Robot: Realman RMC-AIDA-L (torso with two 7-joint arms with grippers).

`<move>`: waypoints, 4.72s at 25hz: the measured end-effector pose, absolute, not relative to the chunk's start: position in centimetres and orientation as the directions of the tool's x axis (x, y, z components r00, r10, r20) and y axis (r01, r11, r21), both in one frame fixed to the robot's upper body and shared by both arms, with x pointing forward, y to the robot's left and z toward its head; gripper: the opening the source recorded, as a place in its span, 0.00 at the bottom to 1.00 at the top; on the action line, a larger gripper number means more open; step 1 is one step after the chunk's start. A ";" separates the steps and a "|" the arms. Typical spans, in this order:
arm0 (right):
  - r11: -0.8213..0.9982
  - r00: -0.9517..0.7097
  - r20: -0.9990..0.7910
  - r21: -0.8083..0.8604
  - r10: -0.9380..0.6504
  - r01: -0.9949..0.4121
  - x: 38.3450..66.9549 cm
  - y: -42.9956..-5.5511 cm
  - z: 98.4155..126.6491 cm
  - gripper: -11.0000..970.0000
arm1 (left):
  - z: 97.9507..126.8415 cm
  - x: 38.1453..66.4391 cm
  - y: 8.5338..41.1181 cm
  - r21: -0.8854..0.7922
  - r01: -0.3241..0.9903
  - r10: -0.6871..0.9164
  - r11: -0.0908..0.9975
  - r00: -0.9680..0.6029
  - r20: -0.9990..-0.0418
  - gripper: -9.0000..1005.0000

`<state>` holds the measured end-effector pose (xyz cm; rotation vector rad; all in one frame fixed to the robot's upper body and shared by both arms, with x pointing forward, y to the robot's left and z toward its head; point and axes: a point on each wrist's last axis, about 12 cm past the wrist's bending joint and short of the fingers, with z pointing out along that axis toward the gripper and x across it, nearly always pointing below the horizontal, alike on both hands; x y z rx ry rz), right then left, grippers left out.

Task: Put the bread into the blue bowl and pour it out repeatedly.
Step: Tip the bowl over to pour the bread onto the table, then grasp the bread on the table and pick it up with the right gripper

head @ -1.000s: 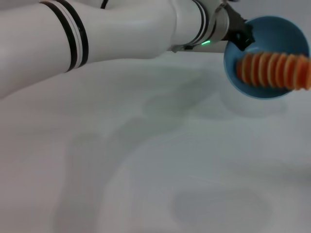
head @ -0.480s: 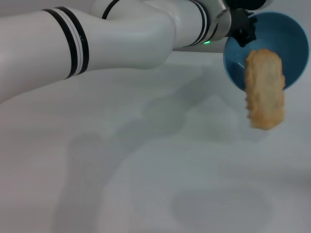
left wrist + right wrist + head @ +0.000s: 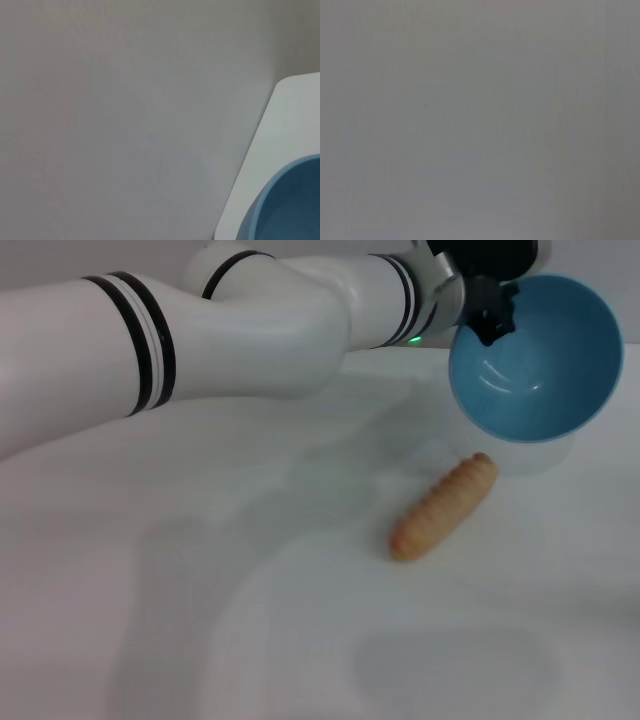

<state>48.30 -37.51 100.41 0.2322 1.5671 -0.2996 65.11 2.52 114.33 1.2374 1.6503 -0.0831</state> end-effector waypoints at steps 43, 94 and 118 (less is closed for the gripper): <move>0.758 -0.833 -0.510 0.624 0.214 -0.188 59.6 -25.8 104.3 0.57 | 109.7 66.9 17.5 -0.067 0.350 0.159 0.934 -0.578 -0.800 0.01; 0.802 -0.792 -0.573 0.565 0.212 -0.194 59.6 -21.2 101.4 0.51 | 110.0 67.0 16.2 -0.044 0.379 0.185 0.924 -0.546 -0.817 0.01; 0.808 -0.725 -0.681 0.484 0.107 -0.335 60.3 -22.3 102.6 0.02 | 110.3 67.2 16.1 -0.041 0.382 0.188 0.923 -0.541 -0.820 0.01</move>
